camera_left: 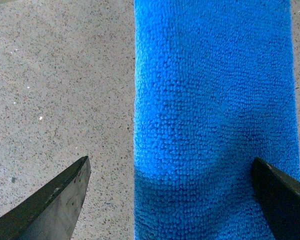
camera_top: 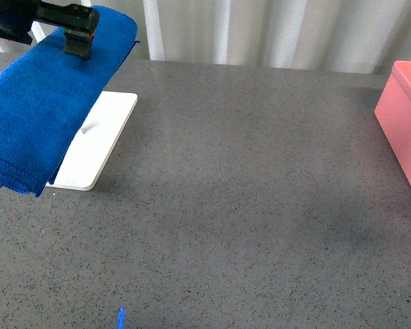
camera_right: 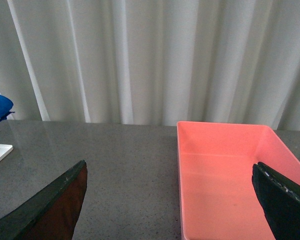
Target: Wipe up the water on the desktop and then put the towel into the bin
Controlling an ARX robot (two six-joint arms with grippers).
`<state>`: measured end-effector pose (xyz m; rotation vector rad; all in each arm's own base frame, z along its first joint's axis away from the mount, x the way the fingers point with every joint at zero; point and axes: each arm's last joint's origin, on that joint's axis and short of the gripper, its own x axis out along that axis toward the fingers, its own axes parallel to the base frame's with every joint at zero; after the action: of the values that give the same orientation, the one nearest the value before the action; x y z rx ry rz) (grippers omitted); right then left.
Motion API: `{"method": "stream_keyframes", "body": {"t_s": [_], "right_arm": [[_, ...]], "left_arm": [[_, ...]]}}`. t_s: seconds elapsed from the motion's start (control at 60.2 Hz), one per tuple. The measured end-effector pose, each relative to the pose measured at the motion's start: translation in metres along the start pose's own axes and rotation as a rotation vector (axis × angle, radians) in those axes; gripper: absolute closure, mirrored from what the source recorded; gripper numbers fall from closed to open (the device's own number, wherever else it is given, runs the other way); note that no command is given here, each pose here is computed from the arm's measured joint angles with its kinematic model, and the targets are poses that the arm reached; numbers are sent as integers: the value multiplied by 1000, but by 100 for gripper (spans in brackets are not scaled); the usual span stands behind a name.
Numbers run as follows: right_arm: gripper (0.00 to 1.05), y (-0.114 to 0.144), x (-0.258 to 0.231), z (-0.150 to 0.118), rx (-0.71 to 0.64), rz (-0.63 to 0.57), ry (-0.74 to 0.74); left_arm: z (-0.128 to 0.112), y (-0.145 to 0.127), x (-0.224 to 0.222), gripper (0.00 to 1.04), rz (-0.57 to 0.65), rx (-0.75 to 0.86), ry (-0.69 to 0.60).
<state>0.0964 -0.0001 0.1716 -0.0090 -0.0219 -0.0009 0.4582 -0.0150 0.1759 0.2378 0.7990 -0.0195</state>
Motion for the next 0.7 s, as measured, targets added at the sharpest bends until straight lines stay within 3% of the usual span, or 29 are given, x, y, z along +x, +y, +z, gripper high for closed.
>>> {"method": "stream_keyframes", "body": {"t_s": [0.199,0.432,0.564,0.697], "right_arm": [[7,0,0,0,0,0,0],[7,0,0,0,0,0,0],[7,0,0,0,0,0,0],[7,0,0,0,0,0,0]], "left_arm": [[-8,-1,4,10,-9,-4,12],[-11,1,5,65,-52,-35,6],[-11,6,4,83,-56,-62,2],[-9,8,2,90,-55,-74,-3]]}}
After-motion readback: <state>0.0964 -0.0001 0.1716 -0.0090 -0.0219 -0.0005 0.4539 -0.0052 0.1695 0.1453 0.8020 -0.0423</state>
